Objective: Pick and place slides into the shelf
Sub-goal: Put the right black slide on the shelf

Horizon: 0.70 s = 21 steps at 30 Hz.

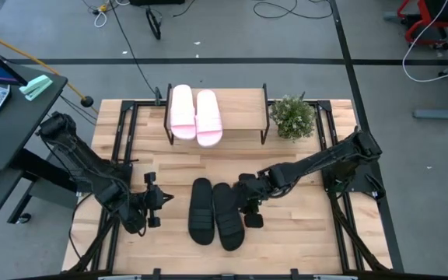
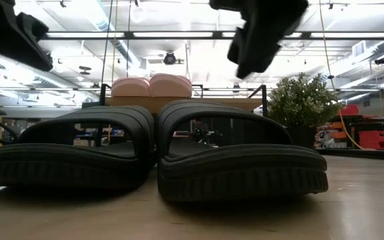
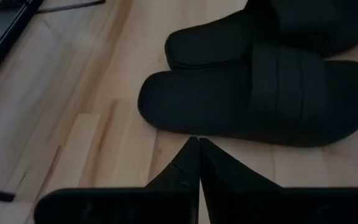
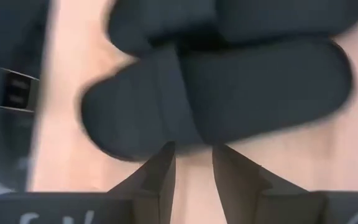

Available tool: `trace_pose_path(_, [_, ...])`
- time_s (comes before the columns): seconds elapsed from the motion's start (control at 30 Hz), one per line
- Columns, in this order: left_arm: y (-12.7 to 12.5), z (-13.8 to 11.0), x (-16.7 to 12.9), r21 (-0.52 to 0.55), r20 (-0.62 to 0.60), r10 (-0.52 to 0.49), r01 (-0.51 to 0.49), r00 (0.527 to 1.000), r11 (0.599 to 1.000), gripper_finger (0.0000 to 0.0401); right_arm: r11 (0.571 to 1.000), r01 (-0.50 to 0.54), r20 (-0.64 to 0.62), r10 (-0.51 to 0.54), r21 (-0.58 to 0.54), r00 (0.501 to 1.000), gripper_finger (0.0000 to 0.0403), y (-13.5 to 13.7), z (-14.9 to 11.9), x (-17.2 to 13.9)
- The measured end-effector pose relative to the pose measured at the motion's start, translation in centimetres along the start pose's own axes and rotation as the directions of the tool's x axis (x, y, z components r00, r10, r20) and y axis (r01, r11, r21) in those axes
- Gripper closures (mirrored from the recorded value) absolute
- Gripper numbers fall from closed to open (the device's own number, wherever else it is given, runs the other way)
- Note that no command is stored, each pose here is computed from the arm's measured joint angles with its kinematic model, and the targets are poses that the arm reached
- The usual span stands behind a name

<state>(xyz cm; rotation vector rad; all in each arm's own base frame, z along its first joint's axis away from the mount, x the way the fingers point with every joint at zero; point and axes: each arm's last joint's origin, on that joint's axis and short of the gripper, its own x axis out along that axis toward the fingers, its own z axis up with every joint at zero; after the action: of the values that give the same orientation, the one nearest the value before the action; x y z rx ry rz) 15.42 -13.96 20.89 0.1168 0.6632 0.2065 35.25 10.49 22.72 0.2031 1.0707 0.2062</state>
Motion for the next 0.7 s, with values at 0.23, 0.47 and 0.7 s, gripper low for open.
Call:
trace_pose_path(0.23, [0.4,-0.4,1.0,0.054,0.005,0.018,-0.019,1.000,0.998,0.0383,0.994,-0.112,0.044,0.112,-0.004,0.993,0.0275,-2.6,1.4,-0.5])
trace_pose_path(0.47, [0.8,-0.2,1.4,0.112,-0.012,0.024,-0.022,1.000,0.993,0.0372,0.987,-0.110,0.061,0.117,-0.115,0.991,0.0234,-3.9,1.8,-0.8])
trace_pose_path(0.7, [0.8,-0.2,1.7,0.088,-0.063,-0.041,0.046,0.997,0.995,0.0380,0.988,-0.119,0.043,0.123,-0.097,0.991,0.0191,-4.4,1.8,0.6])
